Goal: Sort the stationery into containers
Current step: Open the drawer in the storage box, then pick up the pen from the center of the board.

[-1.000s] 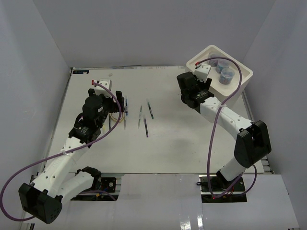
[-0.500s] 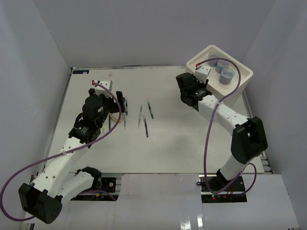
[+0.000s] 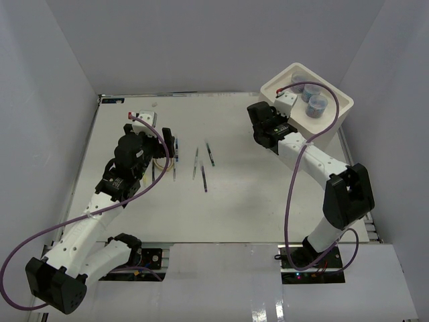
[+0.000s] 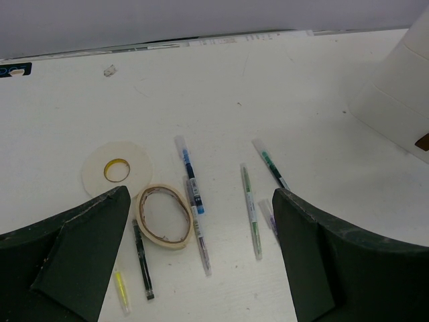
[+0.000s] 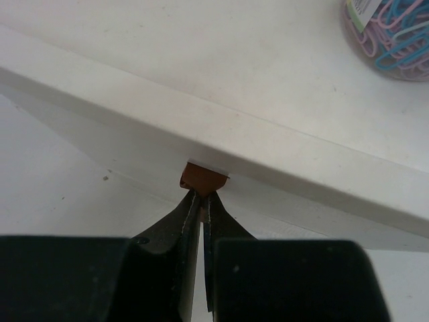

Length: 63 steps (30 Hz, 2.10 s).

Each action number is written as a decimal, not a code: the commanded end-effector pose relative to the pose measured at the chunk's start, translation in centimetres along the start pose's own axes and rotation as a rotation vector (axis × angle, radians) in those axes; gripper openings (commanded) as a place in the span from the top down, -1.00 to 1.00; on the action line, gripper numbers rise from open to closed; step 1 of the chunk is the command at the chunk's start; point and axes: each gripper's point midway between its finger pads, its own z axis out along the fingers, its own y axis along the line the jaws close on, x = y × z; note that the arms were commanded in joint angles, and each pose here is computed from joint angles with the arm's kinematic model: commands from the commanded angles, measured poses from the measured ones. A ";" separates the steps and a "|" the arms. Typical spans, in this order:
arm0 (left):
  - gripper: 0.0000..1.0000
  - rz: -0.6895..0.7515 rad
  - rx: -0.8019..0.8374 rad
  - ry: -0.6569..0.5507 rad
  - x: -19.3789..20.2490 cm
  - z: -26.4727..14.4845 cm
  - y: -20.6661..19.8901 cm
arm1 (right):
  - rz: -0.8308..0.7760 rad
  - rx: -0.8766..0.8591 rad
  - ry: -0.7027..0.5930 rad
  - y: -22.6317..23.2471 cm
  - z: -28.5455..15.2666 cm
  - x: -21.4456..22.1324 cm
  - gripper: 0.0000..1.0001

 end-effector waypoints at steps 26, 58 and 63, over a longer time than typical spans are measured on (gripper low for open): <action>-0.96 -0.014 0.011 -0.019 -0.3 -0.3 0.1 | 0.044 -0.296 0.062 2.8 -9.3 3.1 0.85; -0.96 -0.107 -0.179 0.243 7.4 1.1 3.4 | -0.309 -1.004 0.191 8.2 -19.7 10.3 -0.73; -0.96 -0.094 -0.226 0.192 7.0 -0.1 4.7 | -0.404 -0.993 0.231 11.9 -19.7 14.0 -0.72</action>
